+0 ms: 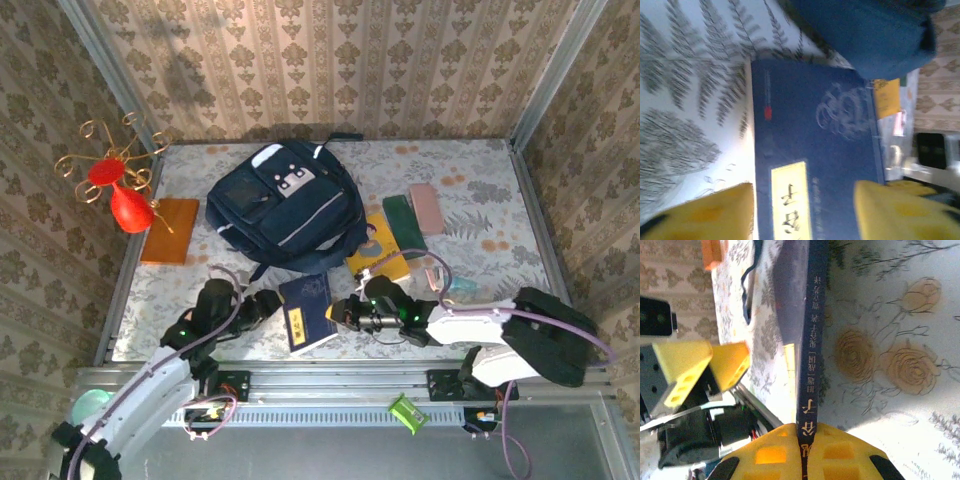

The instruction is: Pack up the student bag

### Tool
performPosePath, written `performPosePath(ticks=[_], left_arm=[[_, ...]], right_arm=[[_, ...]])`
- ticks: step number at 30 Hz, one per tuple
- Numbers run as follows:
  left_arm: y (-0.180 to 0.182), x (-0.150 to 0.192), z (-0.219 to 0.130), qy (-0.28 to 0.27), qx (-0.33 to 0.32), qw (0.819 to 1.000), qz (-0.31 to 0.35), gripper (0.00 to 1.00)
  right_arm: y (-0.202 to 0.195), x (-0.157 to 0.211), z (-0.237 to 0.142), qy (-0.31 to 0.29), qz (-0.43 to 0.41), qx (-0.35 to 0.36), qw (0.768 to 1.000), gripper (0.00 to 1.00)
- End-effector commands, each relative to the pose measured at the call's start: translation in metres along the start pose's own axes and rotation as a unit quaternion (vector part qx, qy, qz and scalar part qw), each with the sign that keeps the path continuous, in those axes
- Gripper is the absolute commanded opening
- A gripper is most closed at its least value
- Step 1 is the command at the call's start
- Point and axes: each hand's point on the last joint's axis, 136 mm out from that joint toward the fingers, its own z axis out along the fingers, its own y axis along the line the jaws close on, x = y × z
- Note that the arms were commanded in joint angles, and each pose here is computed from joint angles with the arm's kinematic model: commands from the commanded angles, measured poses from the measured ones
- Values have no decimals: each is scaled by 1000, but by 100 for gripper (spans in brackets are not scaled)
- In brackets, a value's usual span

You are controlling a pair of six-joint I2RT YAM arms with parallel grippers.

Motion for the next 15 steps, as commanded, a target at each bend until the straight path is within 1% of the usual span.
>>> performPosePath(ticks=[1, 4, 7, 9, 12, 14, 15], left_arm=[[-5, -15, -17, -26, -19, 998, 48, 76], [-38, -31, -27, -41, 50, 997, 52, 84], [-69, -44, -38, -52, 106, 992, 51, 89], [-88, -50, -45, -61, 143, 987, 47, 91], [-122, -60, -56, -76, 210, 973, 56, 96], [-137, -65, -61, -80, 235, 967, 65, 100], [-143, -69, -61, -83, 241, 964, 71, 100]], right_arm=[[69, 5, -21, 23, -100, -63, 993, 0], [105, -4, -43, 3, -146, -87, 985, 0], [131, -13, -62, -12, -175, -98, 980, 0], [138, -20, -70, -23, -182, -99, 978, 0], [144, -37, -77, -49, -174, -113, 977, 0], [154, -48, -82, -64, -168, -140, 974, 0], [159, -53, -83, -71, -166, -152, 972, 0]])
